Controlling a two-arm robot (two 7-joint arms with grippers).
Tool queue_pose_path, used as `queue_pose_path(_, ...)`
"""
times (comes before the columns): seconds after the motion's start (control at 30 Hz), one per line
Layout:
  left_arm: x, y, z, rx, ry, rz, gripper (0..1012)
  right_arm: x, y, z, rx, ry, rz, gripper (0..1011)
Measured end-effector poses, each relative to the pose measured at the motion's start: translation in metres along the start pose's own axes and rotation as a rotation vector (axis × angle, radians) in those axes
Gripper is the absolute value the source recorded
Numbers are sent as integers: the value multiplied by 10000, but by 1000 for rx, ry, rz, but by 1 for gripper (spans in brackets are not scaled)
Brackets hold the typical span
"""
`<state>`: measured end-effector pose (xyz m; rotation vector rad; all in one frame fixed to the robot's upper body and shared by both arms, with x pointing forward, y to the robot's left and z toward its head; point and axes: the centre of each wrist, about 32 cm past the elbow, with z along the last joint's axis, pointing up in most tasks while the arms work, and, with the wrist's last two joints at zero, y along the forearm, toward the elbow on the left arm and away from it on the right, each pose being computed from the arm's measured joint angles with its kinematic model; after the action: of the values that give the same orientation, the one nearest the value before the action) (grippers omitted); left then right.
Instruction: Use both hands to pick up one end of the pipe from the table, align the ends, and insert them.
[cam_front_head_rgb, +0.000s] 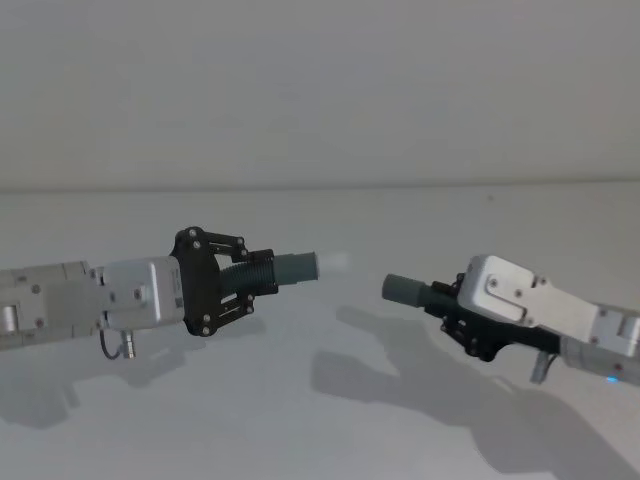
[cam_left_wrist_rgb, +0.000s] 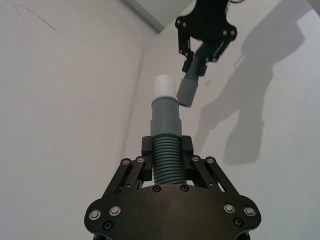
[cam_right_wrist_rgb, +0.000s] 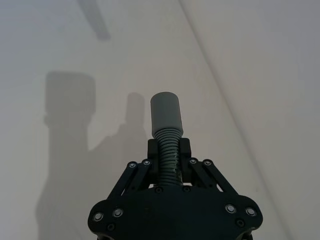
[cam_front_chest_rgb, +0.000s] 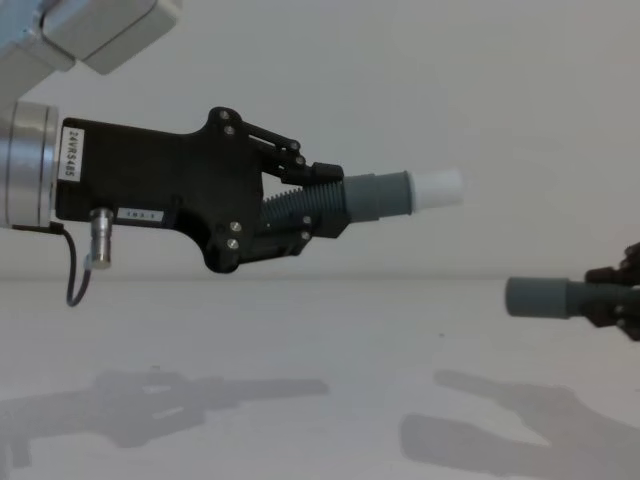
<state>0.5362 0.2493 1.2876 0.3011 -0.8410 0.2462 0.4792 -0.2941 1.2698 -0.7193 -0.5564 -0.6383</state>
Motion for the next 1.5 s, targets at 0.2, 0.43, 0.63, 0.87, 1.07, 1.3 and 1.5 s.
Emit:
queue_pose_path(0.2,0,0,0,0,0,0,300,174,-163,-47,-4,-114,16,216)
queue_pose_path(0.43,0,0,0,0,0,0,300,446,-415,-118,13,-275,33,216)
queue_pose_path(0.63,0,0,0,0,0,0,300,617,-562,-137,34,-353,39,215)
queue_pose_path(0.87,0,0,0,0,0,0,300,739,-622,-118,76,-389,57,215)
queue_pose_path(1.07,0,0,0,0,0,0,300,817,-600,-78,122,-408,87,215)
queue_pose_path(1.3,0,0,0,0,0,0,300,858,-534,-32,171,-413,115,215)
queue_pose_path(1.5,0,0,0,0,0,0,300,878,-479,0,212,-407,130,216)
